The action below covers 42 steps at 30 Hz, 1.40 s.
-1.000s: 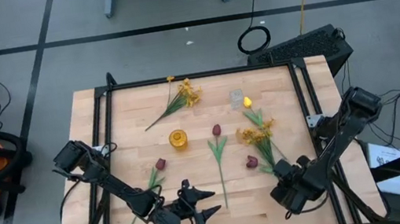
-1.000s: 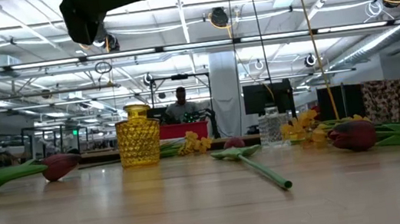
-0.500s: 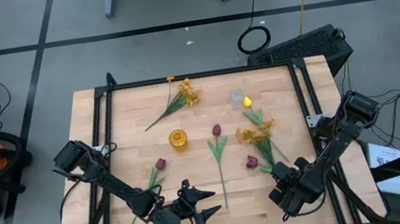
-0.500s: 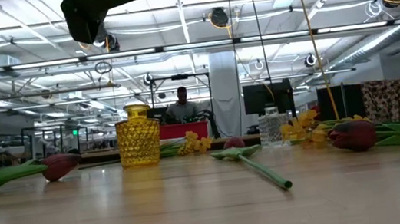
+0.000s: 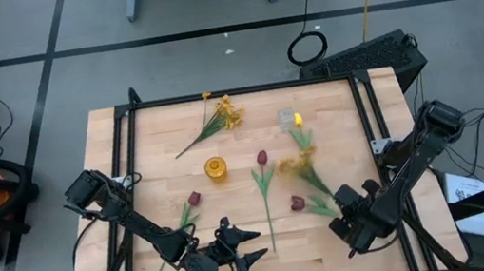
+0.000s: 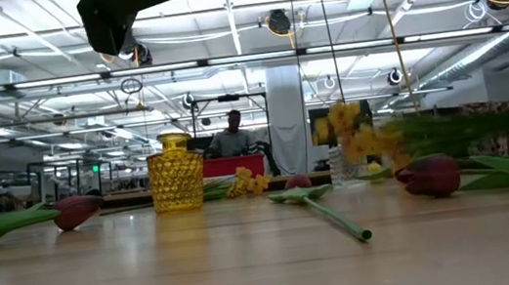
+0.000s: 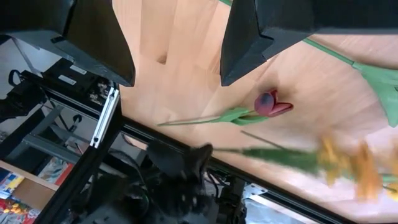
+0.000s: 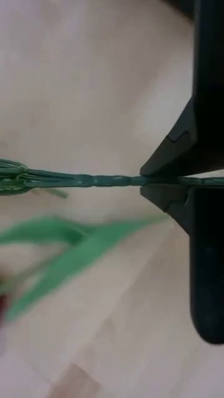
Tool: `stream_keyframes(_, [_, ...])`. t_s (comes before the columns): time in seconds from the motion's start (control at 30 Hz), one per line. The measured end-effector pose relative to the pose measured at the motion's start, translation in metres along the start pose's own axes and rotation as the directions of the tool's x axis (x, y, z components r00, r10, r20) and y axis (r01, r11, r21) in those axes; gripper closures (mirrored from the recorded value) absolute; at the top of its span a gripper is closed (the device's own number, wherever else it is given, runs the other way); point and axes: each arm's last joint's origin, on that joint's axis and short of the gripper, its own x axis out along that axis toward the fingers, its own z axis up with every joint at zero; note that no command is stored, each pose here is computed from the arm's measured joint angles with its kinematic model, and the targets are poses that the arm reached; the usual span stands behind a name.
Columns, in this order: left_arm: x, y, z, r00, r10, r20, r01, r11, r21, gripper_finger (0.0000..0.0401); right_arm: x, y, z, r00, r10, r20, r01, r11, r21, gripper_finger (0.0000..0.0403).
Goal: Sort flowers into vase by color
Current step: Adjust the bottom yellow flowers, then move the right violet tulip to the middle left of the table
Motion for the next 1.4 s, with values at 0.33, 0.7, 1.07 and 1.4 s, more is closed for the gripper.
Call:
stream_keyframes(0.33, [0.000,0.000,0.000,1.000,0.001,-0.001,-0.001,1.000,0.001,0.0160,-0.005,-0.025,-0.003,0.989,-0.132,0.061,0.126,0.987,0.097,0.0400])
stream_keyframes(0.7, [0.000,0.000,0.000,1.000,0.001,-0.002,-0.001,1.000,0.002,0.0160,0.002,-0.040,-0.016,0.975,-0.164,0.151,0.136,0.974,0.181,0.0397])
stream_keyframes(1.07, [-0.001,-0.001,0.000,1.000,-0.008,-0.004,0.008,1.000,-0.003,0.0160,0.027,-0.045,-0.021,0.983,-0.165,0.076,0.150,0.974,0.169,0.0332])
stream_keyframes(1.4, [-0.001,0.000,0.000,1.000,-0.007,-0.006,0.007,1.000,-0.001,0.0160,-0.023,-0.016,-0.032,0.996,0.059,0.064,-0.054,0.995,-0.086,0.0267])
